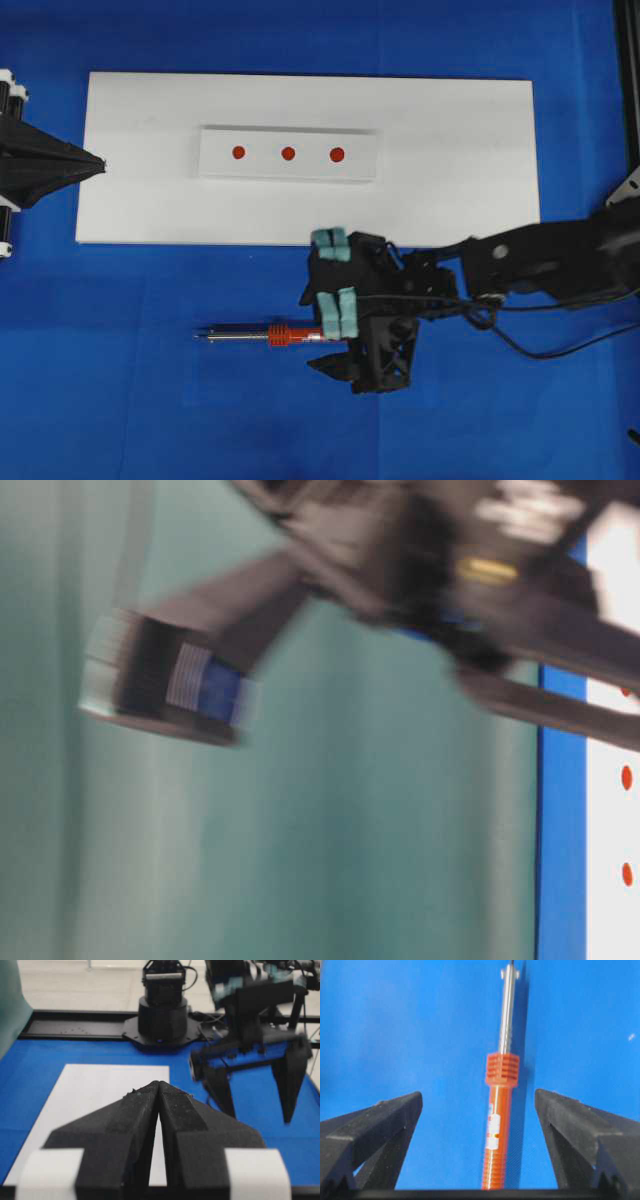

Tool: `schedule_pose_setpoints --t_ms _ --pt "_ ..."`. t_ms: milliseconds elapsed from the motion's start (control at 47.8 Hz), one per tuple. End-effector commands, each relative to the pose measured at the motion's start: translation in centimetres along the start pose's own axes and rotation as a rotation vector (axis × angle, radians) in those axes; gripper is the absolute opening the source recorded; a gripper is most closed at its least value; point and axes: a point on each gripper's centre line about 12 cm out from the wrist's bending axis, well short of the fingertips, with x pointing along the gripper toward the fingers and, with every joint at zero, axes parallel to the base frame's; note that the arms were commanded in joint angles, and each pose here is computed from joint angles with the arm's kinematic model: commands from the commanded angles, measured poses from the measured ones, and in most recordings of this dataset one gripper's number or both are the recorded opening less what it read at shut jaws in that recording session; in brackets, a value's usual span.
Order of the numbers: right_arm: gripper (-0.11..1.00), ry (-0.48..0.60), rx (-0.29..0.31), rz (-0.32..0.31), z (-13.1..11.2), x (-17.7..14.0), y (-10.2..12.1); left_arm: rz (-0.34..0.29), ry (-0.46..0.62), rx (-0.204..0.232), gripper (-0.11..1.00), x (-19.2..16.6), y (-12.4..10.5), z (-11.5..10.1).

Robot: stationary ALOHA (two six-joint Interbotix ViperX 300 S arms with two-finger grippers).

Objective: Touch the tip of the soldering iron to the mark.

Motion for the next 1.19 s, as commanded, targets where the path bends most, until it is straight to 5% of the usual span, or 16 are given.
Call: schedule_pose_setpoints --t_ms 0,230,649,879,1172 --pt "0.89 -0.052 -0.017 0.015 2.0 -1.8 0.5 -0.002 -0.015 0.003 0.02 0.2 0.0 0.5" --pt "0.89 -0.064 -0.029 -0.043 3.0 -2.2 -2.1 -0.002 -0.017 0.003 0.02 0.2 0.0 0.6" --pt "0.89 -0.114 -0.031 -0.304 6.2 -6.2 -13.7 -0.002 -0.015 0.0 0.02 0.2 0.0 0.5" --pt "0.89 -0.121 -0.033 -0.312 6.1 -7.7 -13.6 -0.002 -0.014 0.0 0.02 0.2 0.0 0.5" --pt "0.89 -0.223 -0.069 -0.32 3.4 -15.1 -12.0 -0.002 -0.017 -0.002 0.02 0.2 0.0 0.6"
